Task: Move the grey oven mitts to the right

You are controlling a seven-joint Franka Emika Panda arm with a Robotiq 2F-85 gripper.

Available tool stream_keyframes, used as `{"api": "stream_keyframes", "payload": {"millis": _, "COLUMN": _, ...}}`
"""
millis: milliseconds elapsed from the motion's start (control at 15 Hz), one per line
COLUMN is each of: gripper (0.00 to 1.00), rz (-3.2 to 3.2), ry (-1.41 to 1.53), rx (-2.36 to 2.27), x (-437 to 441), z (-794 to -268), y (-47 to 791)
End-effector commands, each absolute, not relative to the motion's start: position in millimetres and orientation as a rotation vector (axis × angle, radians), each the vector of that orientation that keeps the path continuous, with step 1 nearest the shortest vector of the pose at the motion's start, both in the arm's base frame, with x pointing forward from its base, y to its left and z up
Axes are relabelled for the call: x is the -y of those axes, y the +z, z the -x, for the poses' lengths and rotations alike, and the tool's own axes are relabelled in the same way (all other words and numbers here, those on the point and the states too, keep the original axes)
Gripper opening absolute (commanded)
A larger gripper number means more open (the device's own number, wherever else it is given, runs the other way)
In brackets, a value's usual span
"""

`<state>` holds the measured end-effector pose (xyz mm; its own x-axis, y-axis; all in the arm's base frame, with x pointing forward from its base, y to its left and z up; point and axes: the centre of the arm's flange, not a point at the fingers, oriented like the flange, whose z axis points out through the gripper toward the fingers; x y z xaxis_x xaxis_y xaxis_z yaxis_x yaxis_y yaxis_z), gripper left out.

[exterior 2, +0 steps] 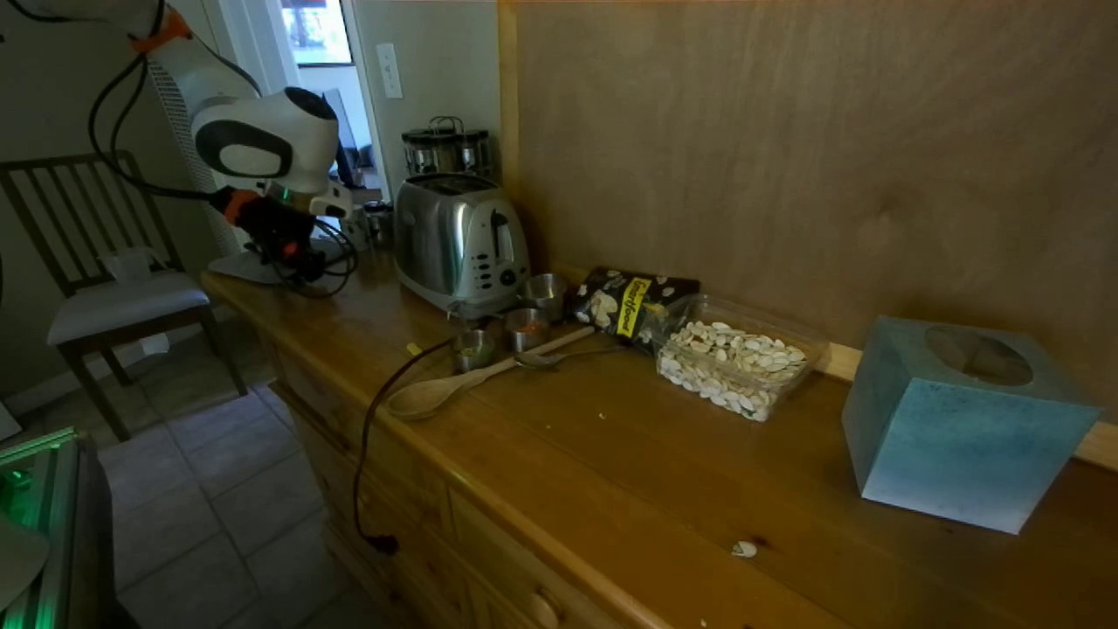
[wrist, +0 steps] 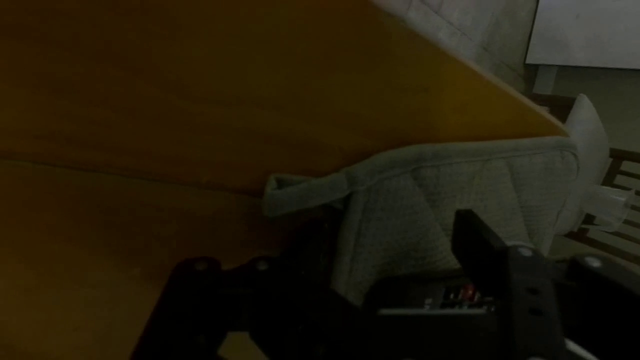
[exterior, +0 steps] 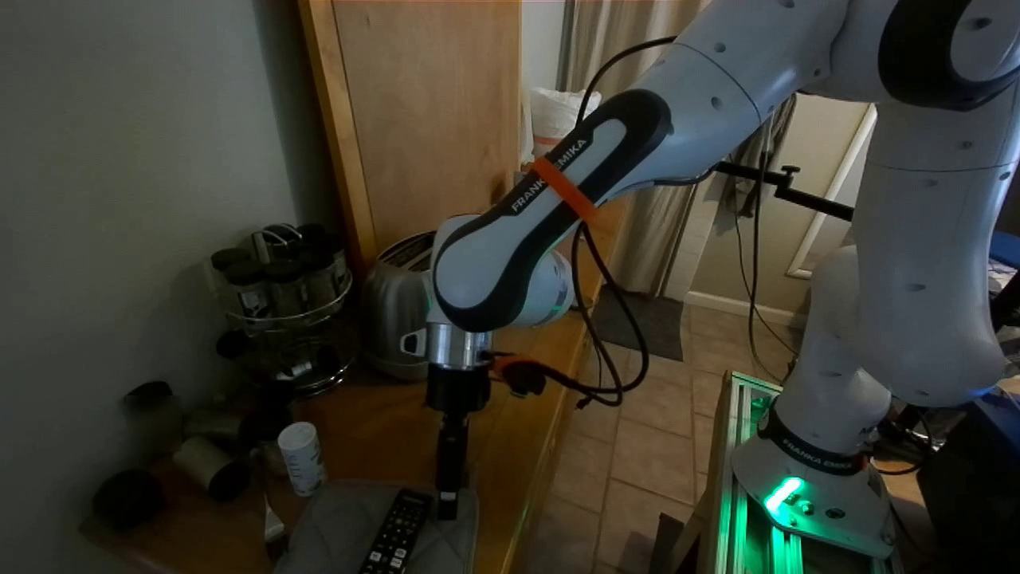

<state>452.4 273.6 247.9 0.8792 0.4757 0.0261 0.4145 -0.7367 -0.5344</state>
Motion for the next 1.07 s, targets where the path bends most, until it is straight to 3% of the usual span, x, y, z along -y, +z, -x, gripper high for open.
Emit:
{"api": "stream_keyframes", "payload": {"millis": 0, "gripper": 0.59, "rz": 2.534, "ry": 0.183, "rx": 0.638, "x": -279.9, "z": -452.4, "y": 257.4}}
{"api": "stream_keyframes", "payload": {"millis": 200, "gripper": 0.64, "rz": 2.551, "ry": 0.187, "rx": 0.631, "x": -280.5, "z": -451.9, "y": 259.5}}
{"api": "stream_keyframes", "payload": {"millis": 333, "gripper": 0.60, "rz": 2.558, "ry": 0.183, "rx": 0.625, "x": -280.6, "z": -451.3, "y": 260.9}}
{"api": "stream_keyframes", "payload": {"millis": 533, "gripper": 0.44, "rz": 2.569, "ry": 0.183, "rx": 0.614, "x": -280.4, "z": -450.8, "y": 262.9}}
{"api": "stream_keyframes", "payload": {"millis": 733, "gripper": 0.39, "rz": 2.579, "ry": 0.182, "rx": 0.602, "x": -279.9, "z": -450.4, "y": 263.9}}
{"api": "stream_keyframes", "payload": {"millis": 1000, "gripper": 0.42, "rz": 2.595, "ry": 0.190, "rx": 0.580, "x": -281.6, "z": -451.3, "y": 262.6}}
